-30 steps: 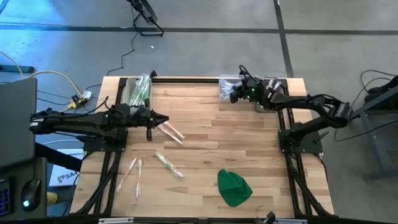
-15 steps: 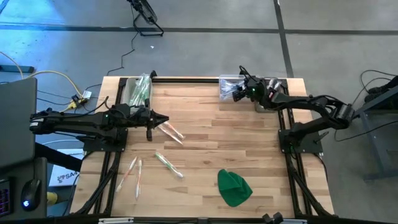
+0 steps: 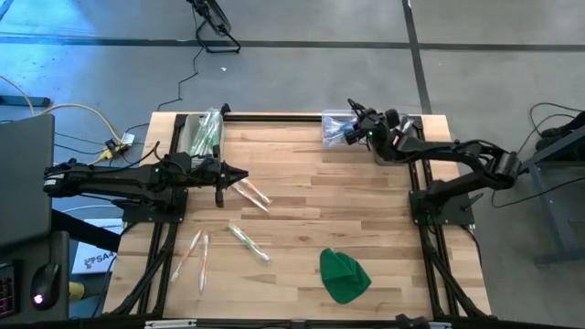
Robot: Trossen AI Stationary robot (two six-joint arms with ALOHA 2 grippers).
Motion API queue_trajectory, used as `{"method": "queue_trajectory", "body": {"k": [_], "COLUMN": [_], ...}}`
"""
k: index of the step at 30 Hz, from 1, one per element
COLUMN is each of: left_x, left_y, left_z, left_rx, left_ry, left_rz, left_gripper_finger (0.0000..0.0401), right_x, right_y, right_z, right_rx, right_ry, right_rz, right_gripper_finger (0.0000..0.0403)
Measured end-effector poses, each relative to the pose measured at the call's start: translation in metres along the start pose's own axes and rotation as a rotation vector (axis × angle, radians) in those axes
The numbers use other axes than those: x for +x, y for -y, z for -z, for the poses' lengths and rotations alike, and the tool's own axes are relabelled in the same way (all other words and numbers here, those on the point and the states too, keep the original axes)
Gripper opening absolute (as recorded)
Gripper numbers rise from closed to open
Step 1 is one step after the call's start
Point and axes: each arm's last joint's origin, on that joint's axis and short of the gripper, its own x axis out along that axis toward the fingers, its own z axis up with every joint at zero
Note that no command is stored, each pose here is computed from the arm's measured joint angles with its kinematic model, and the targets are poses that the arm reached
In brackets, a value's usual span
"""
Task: Pick & Place Toothbrushes
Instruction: Put the blue toothbrush into the transparent bin, then put the green toothbrush into the gray bin
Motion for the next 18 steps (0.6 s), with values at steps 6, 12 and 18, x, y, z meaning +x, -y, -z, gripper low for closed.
{"method": "queue_trajectory", "body": {"k": [6,12,18], "left_x": [0.000,0.000,0.000], "left_y": [0.000,0.000,0.000], "left_z": [0.000,0.001,0.001], "left_rx": [0.000,0.003,-0.020], "left_ry": [-0.001,-0.010,-0.009], "left_rz": [0.000,0.000,0.000], "left_gripper_finger": [0.0022,0.0022,0.0022], "right_x": [-0.001,-0.017,-0.047], "right_y": [0.003,-0.007,-0.028], "right_z": [-0.009,-0.013,-0.019], "right_rx": [-0.054,-0.049,-0.031], "right_ry": [0.026,0.055,0.105], "right_rz": [0.089,-0.051,-0.366], "right_gripper_finger": [0.0172,0.0171,0.0153]}}
